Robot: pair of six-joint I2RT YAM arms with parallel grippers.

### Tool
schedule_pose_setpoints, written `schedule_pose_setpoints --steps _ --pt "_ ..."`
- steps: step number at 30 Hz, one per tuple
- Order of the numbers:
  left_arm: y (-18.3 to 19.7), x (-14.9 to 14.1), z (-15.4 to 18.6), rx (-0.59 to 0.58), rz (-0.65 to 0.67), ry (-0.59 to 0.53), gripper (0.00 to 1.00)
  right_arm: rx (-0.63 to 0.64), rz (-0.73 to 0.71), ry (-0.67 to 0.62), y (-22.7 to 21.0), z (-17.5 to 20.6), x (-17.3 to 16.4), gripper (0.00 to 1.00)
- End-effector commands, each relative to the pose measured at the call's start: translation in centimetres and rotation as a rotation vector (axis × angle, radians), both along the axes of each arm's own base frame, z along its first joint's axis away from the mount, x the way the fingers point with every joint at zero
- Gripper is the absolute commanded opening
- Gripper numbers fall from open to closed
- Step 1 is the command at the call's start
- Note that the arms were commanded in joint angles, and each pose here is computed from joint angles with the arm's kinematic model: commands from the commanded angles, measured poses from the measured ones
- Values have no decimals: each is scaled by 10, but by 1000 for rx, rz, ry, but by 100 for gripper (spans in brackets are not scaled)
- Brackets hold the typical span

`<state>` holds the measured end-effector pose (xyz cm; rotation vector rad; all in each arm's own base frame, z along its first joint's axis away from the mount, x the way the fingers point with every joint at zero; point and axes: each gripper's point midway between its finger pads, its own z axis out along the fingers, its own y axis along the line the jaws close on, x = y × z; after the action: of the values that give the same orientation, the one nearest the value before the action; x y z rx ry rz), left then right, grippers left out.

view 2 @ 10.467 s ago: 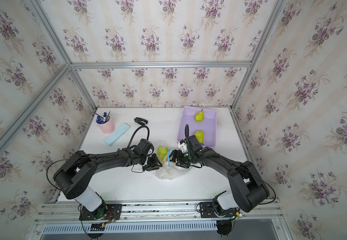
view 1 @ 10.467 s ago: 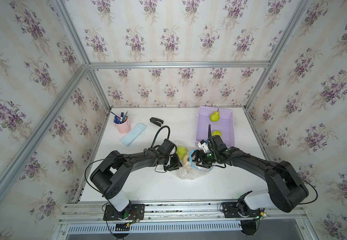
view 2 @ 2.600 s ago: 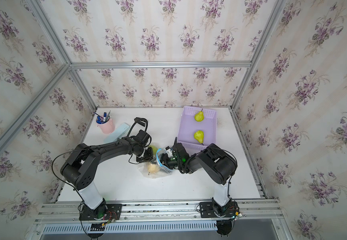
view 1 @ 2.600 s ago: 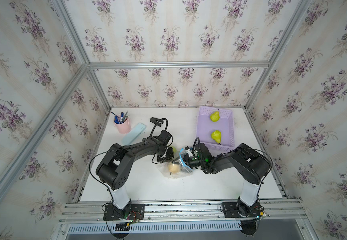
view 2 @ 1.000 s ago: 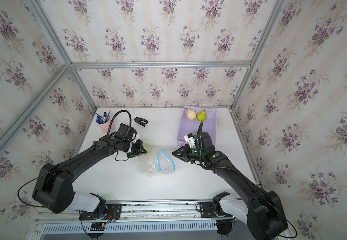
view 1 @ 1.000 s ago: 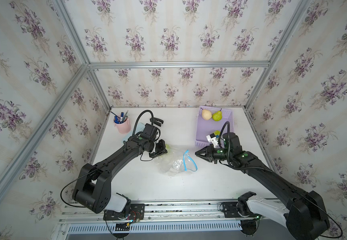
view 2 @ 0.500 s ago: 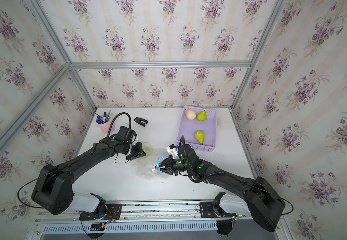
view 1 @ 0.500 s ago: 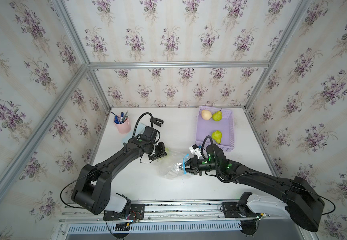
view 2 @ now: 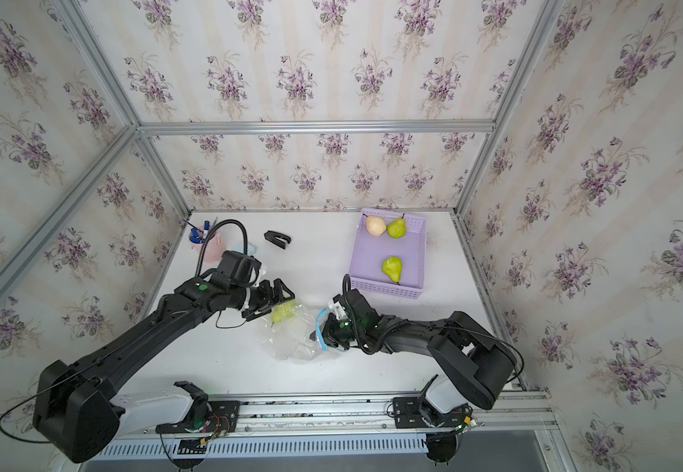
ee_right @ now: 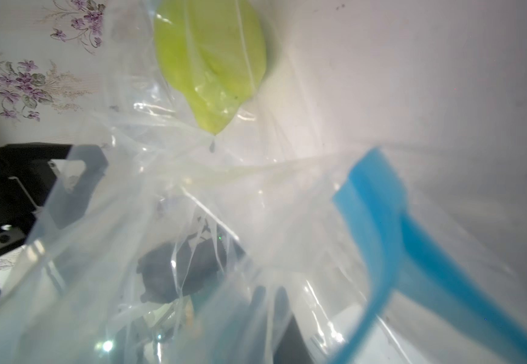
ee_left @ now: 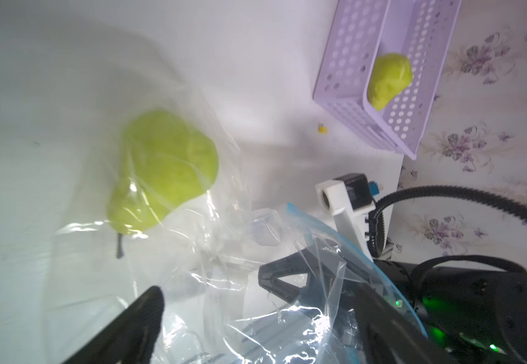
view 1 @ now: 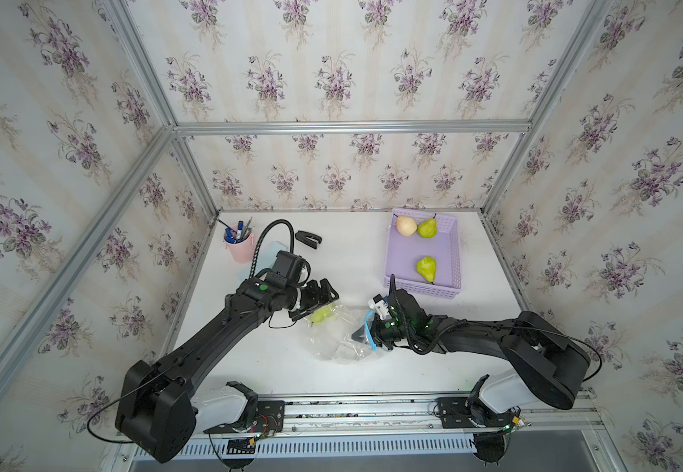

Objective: Open the zip-top bag and take out the pear
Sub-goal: Adjust the zipper food storage bag at the center of the board.

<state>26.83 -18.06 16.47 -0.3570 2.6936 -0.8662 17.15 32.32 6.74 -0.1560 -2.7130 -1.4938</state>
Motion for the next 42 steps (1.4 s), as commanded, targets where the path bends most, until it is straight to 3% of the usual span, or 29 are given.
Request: schedule_pose_setpoints --steps 1,4,9,11,15,17,19,23,27,31,36,42 --pt "22 2 -6 117 -43 3 100 -27 9 -34 -5 -7 4 9" --pt "28 6 -27 137 -108 74 100 -30 4 -34 -8 -9 8 9" --pt "13 18 -44 65 -180 22 100 -38 22 -29 -5 -12 10 9" --pt "14 20 -63 55 -185 61 100 -37 26 -26 -4 -14 10 8" --pt "-1 31 -68 -45 -188 -7 100 -39 37 -28 -2 -15 11 9" --pt "0 33 -75 -34 -190 8 97 -43 40 -31 -3 -15 11 8" --pt "1 32 -81 -24 -191 10 90 -44 38 -31 -3 -15 11 8" --pt "2 37 -79 -31 -168 -21 44 -51 47 -24 -4 -19 8 9" --pt "2 40 -70 -26 -175 -38 17 -44 49 -27 -3 -18 9 9" --pt "-2 40 -45 -51 -188 -50 8 58 65 -63 10 2 13 15" --pt "-9 31 20 -88 -166 -131 6 312 29 -121 28 53 23 28" --pt "-18 16 31 -101 -161 -114 6 583 -7 -110 39 95 31 40"
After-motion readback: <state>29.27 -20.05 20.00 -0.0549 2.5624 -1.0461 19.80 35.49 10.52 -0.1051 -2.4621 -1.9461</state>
